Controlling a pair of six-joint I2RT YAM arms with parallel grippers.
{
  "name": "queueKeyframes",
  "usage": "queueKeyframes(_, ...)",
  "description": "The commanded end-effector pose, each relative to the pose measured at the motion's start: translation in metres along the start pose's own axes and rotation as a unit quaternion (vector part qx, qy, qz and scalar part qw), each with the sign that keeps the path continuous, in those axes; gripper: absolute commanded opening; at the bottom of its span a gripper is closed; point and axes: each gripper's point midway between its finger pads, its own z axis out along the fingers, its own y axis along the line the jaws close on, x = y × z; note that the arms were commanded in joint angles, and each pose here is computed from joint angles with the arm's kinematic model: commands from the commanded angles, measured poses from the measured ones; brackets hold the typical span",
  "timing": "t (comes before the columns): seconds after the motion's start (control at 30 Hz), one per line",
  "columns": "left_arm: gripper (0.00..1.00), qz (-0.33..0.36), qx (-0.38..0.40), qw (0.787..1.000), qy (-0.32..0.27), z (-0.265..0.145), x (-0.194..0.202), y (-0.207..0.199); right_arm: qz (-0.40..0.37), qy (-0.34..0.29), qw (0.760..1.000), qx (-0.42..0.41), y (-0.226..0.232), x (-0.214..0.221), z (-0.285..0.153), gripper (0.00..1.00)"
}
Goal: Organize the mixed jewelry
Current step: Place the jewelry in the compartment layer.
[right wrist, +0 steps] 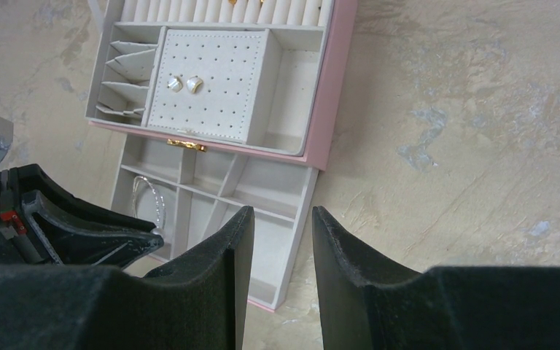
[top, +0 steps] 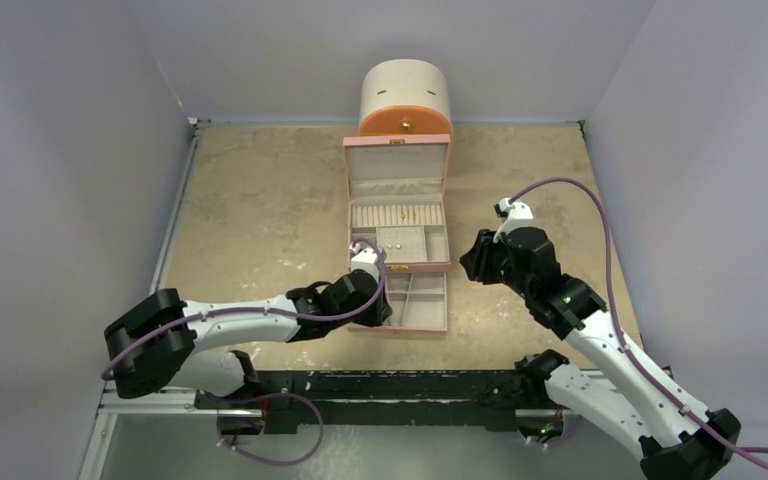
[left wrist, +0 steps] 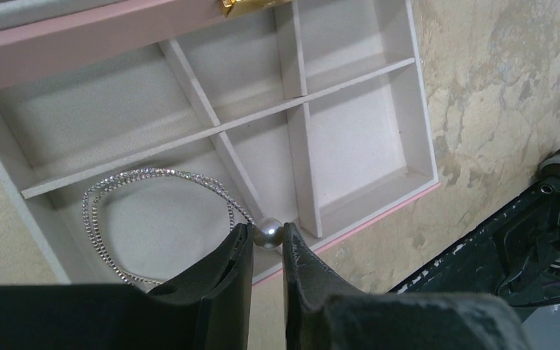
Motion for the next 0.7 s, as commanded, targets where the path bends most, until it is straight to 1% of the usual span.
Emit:
queueKeyframes(0.0,0.0,-0.012,0.003,1.0,-0.01,0.002,-0.002,-0.003,0.008,-0.006,1.0,-0.008,0.004,-0.003,0.0,0.38)
queueKeyframes(0.4,0.0,0.002,-0.057,0.998,0.029,0.01,0.017,0.02,0.011,-0.009,1.0,-0.009,0.004,-0.005,-0.001,0.4)
queueKeyframes(0.57,0.12,0.004,-0.046,0.998,0.034,0.012,0.017,0.014,0.011,-0.007,1.0,-0.009,0.004,-0.004,-0.001,0.42)
queueKeyframes(0.63,0.19,0.006,-0.043,0.999,0.033,0.012,0.015,0.011,0.009,-0.006,1.0,-0.009,0.004,-0.004,-0.001,0.43)
queueKeyframes(0.67,0.2,0.008,-0.043,0.998,0.033,0.011,0.014,0.01,0.01,-0.007,1.0,-0.009,0.004,-0.005,-0.001,0.43)
